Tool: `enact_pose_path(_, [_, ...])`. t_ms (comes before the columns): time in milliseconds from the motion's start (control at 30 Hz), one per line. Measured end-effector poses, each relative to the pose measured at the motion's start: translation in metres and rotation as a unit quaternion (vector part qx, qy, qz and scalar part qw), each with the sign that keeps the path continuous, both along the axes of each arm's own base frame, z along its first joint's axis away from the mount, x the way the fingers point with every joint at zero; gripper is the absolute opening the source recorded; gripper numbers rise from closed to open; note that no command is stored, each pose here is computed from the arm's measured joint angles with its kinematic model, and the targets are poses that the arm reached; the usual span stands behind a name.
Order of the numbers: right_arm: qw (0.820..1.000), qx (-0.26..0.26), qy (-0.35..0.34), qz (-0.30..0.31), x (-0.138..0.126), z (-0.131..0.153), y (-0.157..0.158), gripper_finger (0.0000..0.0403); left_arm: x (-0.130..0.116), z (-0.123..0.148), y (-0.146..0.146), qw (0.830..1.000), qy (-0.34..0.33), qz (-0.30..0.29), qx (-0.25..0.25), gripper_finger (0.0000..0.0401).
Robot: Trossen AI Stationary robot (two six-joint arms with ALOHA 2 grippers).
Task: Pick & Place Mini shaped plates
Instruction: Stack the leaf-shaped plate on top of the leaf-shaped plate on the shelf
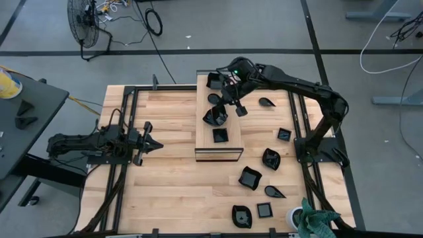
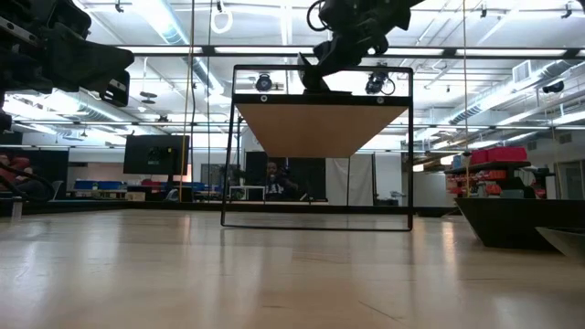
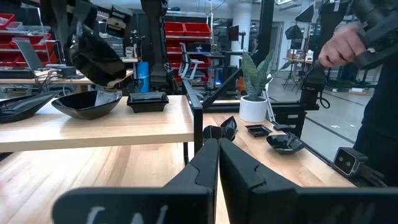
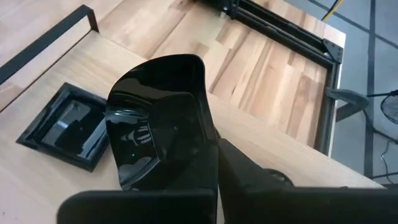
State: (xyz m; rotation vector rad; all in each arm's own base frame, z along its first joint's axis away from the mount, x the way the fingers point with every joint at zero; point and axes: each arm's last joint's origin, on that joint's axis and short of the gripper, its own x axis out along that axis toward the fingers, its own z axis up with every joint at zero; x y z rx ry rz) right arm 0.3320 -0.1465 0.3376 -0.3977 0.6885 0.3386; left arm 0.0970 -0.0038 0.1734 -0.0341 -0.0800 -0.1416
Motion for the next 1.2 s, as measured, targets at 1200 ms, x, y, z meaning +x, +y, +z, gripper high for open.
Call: enact_pose_path(1200, [0.485,0.624,-0.083,-0.607,-0.031,-0.049,0.086,0.0000,0.000,0.000,0.000,1.000,0.000,0.000,0.000,0.0018])
